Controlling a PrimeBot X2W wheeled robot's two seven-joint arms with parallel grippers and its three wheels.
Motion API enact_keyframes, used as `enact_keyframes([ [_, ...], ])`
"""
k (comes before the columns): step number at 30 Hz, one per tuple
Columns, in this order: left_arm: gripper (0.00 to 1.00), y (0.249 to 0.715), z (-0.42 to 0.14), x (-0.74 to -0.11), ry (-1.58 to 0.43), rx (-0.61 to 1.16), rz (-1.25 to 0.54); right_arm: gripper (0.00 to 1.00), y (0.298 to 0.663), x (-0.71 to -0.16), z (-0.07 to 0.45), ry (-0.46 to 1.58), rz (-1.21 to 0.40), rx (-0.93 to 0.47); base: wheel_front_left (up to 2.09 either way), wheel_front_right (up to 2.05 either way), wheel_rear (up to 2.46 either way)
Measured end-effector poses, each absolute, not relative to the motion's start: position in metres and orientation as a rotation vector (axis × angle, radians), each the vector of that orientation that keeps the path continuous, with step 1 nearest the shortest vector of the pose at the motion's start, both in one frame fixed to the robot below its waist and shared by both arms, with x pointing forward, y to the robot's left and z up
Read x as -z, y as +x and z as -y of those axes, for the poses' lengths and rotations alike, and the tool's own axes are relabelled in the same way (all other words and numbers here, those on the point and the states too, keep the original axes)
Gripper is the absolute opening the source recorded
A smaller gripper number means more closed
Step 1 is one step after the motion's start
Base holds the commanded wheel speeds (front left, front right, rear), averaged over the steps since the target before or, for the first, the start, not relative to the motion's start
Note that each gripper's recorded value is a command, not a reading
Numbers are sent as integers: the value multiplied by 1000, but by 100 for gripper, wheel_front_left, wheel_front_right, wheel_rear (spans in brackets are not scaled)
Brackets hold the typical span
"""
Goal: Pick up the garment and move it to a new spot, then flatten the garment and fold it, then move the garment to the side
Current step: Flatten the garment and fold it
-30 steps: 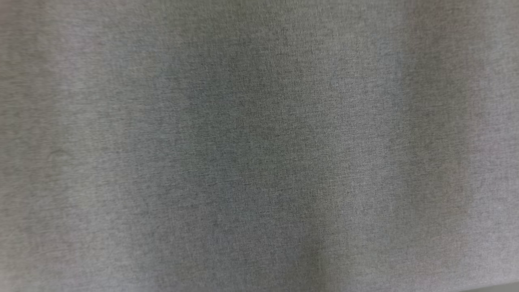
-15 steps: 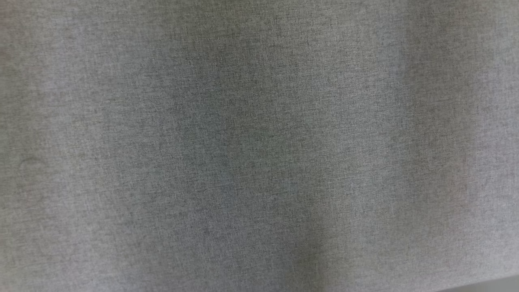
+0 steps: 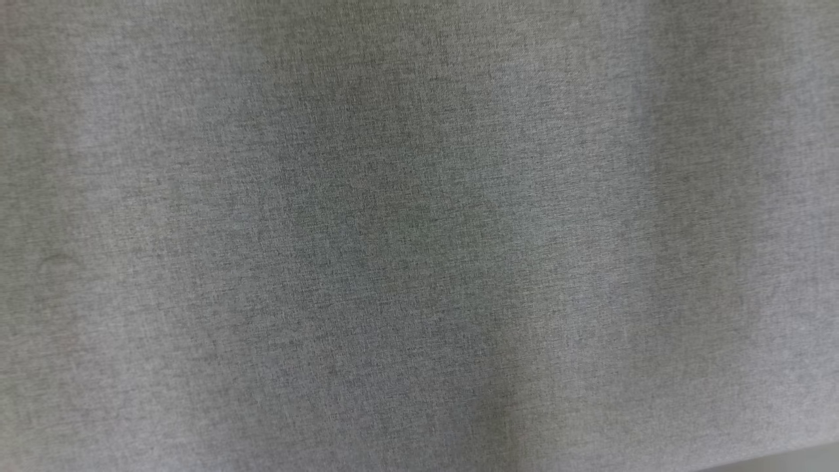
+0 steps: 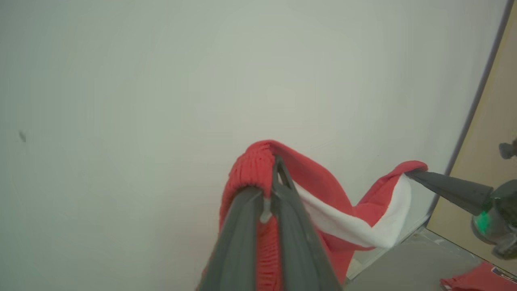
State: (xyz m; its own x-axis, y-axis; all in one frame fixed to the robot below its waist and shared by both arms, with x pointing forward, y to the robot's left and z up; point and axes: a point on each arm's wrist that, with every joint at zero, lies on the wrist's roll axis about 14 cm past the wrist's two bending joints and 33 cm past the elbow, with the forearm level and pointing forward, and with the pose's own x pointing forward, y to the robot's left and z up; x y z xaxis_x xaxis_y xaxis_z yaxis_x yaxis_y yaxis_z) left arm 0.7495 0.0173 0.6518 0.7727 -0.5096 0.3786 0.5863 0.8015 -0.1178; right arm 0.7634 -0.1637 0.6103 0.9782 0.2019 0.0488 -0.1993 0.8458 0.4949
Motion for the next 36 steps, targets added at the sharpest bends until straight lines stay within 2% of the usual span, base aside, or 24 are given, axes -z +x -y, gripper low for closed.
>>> enact_keyframes([
  [4, 0, 733, -26, -603, -255, 609, 252, 0, 740, -572, 167, 582, -68, -226, 0, 0, 0],
  [9, 0, 706, -33, -577, -333, 604, 211, 0, 706, -529, 182, 625, -149, -208, 0, 0, 0],
  [16, 0, 625, -38, -525, -383, 564, 124, 0, 623, -469, 190, 710, -288, -188, 0, 0, 0],
  [24, 0, 523, -45, -487, -389, 540, -3, 0, 517, -426, 194, 823, -425, -136, 0, 0, 0],
  [32, 0, 440, -46, -466, -368, 545, -108, 0, 416, -401, 198, 953, -510, -45, 0, 0, 0],
  [36, 0, 416, -55, -465, -352, 519, -119, 0, 375, -400, 191, 1008, -522, -22, 0, 0, 0],
])
